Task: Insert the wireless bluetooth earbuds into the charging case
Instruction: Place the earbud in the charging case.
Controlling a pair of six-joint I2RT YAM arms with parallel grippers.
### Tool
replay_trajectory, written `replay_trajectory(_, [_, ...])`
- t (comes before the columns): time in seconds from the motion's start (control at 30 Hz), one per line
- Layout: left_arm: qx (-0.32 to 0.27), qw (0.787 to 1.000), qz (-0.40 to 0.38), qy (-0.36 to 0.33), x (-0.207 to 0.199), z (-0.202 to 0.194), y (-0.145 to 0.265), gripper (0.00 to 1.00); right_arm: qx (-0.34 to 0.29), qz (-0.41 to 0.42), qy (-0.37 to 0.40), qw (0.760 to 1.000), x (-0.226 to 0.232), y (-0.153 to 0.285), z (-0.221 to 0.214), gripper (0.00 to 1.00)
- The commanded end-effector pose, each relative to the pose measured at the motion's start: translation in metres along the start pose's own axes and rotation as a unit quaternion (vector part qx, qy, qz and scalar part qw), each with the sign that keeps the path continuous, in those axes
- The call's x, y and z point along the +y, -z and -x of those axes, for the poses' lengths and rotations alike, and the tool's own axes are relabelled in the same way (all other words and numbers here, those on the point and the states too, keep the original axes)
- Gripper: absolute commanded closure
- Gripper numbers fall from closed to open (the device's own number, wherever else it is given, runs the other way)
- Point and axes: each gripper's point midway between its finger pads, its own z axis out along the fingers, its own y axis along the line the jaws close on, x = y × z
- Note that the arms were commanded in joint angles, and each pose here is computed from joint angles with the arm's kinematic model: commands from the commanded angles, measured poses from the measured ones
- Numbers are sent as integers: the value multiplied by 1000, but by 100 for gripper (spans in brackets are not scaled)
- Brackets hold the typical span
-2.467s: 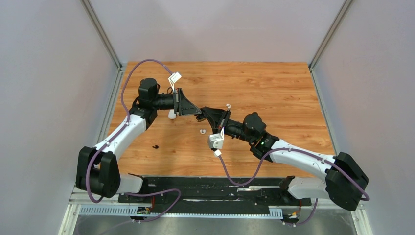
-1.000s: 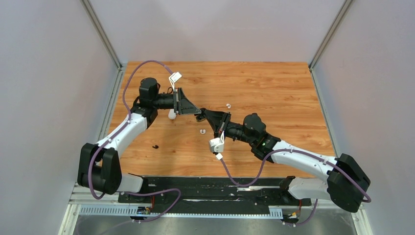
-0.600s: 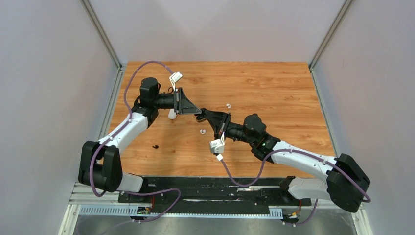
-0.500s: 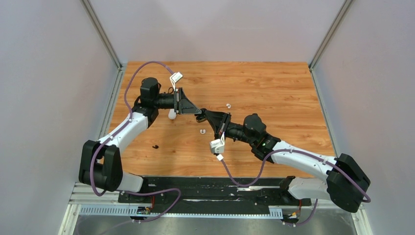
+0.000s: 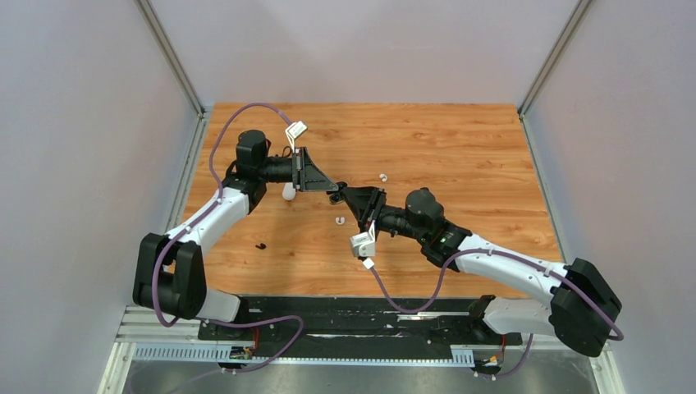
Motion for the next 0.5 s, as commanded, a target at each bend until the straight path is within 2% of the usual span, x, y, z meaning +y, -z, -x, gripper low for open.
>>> replay_trajectory(0.0, [-2,999,-19,-44,-19,13,1,100,0,0,-30,1000,-15,3,2,69])
replay_trajectory(0.1, [-2,999,-18,-46,-18,13,2,100,1,3,-55,999,-21,3,3,62])
replay_trajectory(0.47, [-2,998,-18,-56,-17,14,1,100,4,55,-147,988,-16,1,6,51])
